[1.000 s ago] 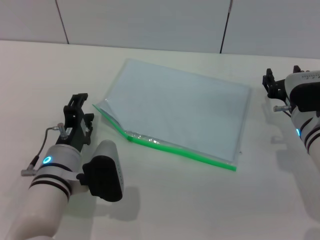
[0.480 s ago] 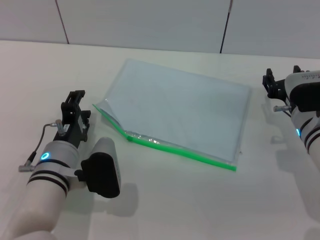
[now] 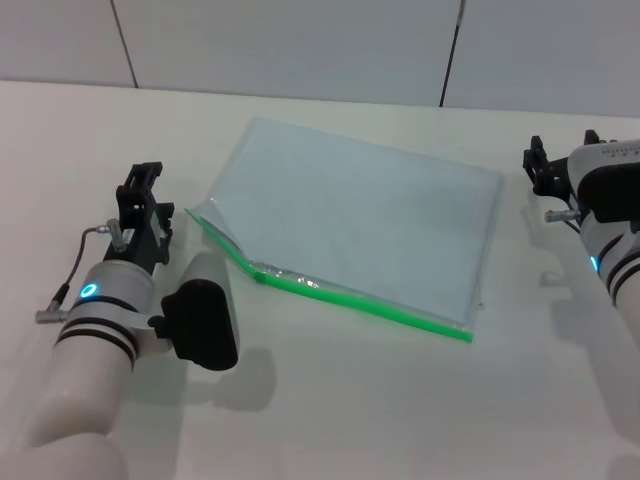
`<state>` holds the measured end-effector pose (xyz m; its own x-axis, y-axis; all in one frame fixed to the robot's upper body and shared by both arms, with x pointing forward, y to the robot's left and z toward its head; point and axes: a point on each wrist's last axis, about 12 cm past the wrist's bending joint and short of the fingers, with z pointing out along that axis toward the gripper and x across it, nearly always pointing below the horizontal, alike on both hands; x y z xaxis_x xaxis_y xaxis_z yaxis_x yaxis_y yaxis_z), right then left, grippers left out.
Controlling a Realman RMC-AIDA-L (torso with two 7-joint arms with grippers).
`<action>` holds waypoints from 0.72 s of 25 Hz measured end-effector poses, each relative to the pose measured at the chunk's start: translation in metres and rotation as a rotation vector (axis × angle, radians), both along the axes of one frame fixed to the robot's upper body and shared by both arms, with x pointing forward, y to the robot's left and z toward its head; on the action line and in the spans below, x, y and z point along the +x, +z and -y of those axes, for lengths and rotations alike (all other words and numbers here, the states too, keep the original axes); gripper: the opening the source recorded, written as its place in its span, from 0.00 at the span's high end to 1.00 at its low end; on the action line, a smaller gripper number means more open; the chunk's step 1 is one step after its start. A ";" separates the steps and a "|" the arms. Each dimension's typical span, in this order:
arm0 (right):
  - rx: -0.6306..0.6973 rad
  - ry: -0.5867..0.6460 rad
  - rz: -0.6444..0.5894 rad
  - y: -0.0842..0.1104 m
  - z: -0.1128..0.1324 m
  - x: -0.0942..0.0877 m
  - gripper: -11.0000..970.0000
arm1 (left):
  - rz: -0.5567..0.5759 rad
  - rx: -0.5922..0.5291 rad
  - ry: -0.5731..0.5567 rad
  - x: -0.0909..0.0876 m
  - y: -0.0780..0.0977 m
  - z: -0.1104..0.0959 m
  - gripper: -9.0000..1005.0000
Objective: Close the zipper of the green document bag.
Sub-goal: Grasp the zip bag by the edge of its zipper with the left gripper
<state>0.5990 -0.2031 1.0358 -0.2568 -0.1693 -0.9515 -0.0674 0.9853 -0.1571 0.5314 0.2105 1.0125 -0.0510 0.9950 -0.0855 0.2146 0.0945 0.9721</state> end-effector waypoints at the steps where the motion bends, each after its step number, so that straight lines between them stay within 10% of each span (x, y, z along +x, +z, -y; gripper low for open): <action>1: 0.001 0.000 0.000 0.000 0.000 0.000 0.30 | 0.001 0.003 0.001 0.001 0.000 -0.001 0.39; 18: 0.005 0.002 0.001 0.001 -0.001 0.000 0.30 | -0.034 0.015 -0.030 0.003 -0.004 0.001 0.39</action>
<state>0.5993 -0.2018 1.0364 -0.2557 -0.1652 -0.9525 -0.0693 0.9859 -0.1524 0.5343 0.2092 1.0088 -0.0237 0.9973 -0.0691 0.2502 0.0728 0.9655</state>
